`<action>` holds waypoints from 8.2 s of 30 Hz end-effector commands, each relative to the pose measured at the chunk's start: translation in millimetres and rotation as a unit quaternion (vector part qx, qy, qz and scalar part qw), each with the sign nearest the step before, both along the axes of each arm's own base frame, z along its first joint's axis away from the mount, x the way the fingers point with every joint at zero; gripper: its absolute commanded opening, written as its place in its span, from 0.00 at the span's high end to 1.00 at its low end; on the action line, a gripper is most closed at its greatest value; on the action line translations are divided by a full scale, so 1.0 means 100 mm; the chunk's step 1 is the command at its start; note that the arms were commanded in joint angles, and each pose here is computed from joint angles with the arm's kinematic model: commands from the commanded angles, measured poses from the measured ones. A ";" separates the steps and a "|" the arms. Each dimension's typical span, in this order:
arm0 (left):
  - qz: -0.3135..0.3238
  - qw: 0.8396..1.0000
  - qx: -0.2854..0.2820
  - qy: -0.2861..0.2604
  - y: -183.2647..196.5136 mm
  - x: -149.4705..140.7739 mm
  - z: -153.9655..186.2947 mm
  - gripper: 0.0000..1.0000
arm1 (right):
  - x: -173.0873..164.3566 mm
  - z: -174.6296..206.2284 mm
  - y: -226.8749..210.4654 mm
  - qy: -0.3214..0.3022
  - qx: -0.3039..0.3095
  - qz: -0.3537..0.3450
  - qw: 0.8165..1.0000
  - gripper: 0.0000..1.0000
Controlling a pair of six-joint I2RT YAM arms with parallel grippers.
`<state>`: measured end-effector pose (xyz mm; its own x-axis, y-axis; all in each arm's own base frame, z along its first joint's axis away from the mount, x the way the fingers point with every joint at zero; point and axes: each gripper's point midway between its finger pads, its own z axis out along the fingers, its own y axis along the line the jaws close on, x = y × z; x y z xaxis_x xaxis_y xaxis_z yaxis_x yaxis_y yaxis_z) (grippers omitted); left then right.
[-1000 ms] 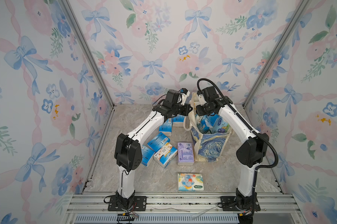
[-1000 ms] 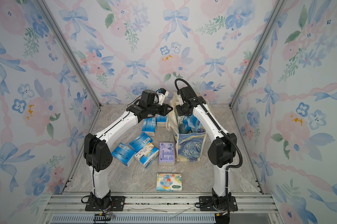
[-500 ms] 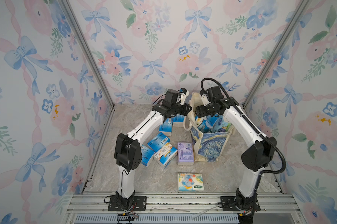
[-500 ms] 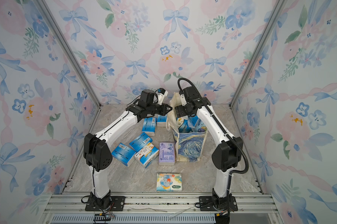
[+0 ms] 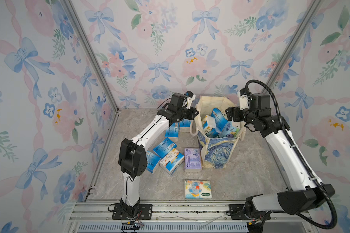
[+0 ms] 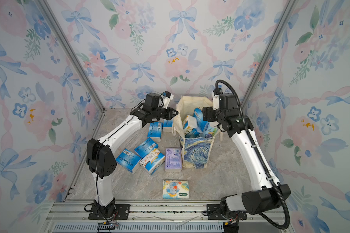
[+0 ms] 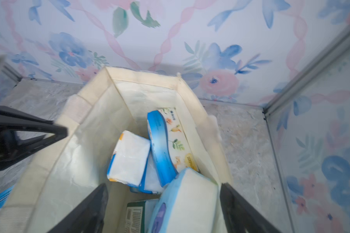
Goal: Put tissues into the canvas bag
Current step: Place the pack of facial tissues in the canvas bag, then pick up the pack of facial tissues from the center of the board, then place the pack of facial tissues in the canvas bag.
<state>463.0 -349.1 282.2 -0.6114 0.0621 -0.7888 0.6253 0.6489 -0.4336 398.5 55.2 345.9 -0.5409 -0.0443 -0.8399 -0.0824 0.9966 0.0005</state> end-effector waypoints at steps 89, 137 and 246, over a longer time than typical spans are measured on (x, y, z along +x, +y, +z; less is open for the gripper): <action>-0.083 0.970 0.179 0.144 0.68 -2.64 -1.55 0.57 | -3.22 -2.54 1.42 0.415 0.198 0.166 0.872 0.14; -0.171 0.886 0.256 0.347 0.75 -3.36 -2.63 0.61 | -3.16 -3.12 1.67 0.438 0.347 0.110 0.822 0.06; 0.117 0.991 0.064 -0.026 1.17 -0.50 0.02 0.43 | 0.65 -0.86 0.93 0.234 -0.045 0.165 0.957 0.54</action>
